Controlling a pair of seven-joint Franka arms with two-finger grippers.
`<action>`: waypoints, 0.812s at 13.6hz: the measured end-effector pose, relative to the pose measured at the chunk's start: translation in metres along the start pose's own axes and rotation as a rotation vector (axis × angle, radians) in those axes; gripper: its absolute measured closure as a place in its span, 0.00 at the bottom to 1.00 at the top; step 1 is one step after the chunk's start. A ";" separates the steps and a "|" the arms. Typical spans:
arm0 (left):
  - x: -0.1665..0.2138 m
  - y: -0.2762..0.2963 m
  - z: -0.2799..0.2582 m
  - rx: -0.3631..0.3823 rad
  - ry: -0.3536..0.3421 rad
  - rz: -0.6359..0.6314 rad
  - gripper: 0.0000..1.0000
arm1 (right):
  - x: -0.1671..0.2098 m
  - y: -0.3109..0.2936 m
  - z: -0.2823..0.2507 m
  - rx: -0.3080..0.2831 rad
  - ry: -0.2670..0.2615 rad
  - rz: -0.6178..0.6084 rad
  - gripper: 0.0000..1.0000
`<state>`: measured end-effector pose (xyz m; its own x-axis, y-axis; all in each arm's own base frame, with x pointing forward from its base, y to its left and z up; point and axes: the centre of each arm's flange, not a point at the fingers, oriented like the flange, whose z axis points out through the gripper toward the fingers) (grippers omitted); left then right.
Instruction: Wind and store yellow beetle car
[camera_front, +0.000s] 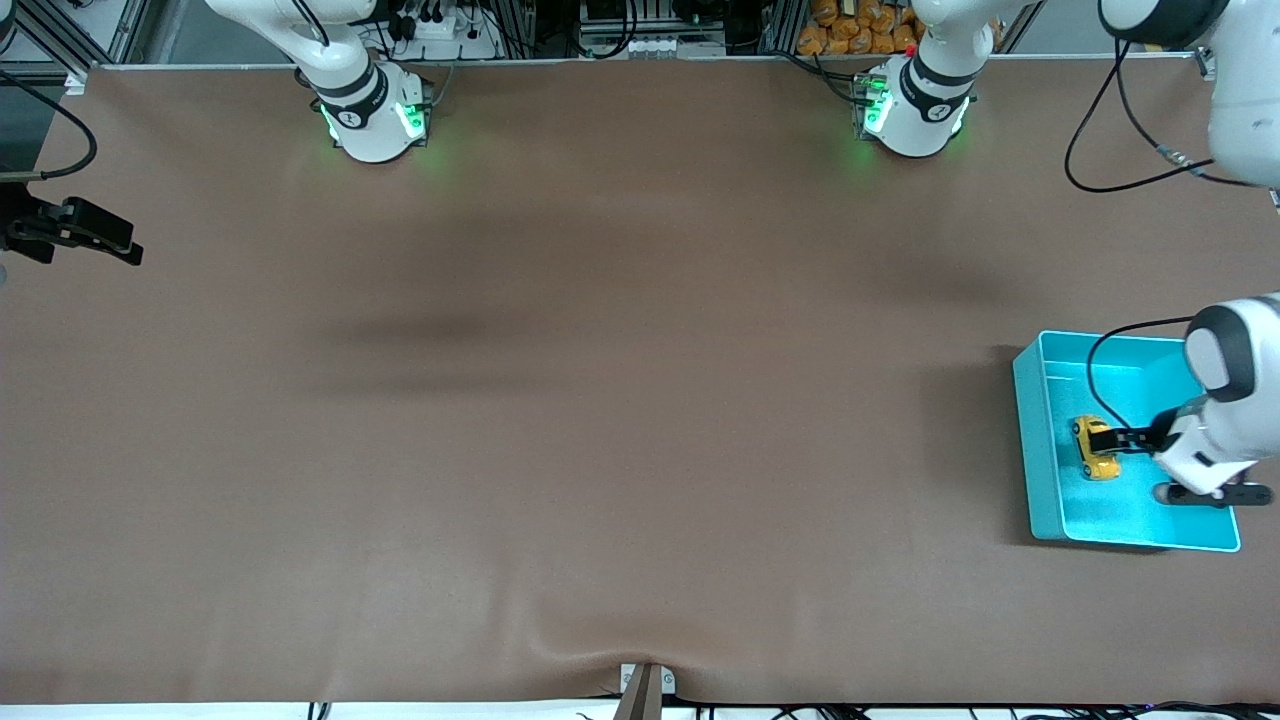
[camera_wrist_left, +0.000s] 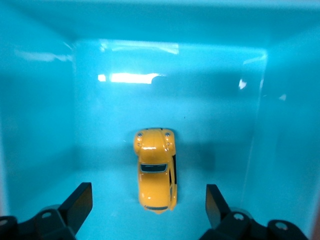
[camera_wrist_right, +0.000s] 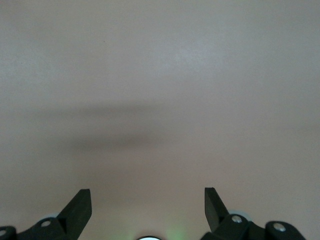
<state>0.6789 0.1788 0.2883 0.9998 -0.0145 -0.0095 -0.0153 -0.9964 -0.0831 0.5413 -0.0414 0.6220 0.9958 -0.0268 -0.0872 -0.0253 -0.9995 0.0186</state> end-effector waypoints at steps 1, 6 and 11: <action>0.000 0.001 -0.028 0.007 0.020 0.002 0.00 | 0.000 0.000 -0.002 0.000 0.004 0.000 0.00; -0.016 0.050 -0.145 -0.029 0.025 0.028 0.00 | 0.000 -0.004 -0.007 0.029 0.017 -0.004 0.00; -0.052 0.113 -0.236 -0.029 -0.026 0.014 0.00 | 0.000 0.000 -0.007 0.049 0.019 0.005 0.00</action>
<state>0.6270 0.0469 0.5143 0.9990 -0.0271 -0.0367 -0.0290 -0.9981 -0.0539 0.5414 -0.0413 0.6294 0.9971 -0.0323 -0.0686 -0.0345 -0.9989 -0.0302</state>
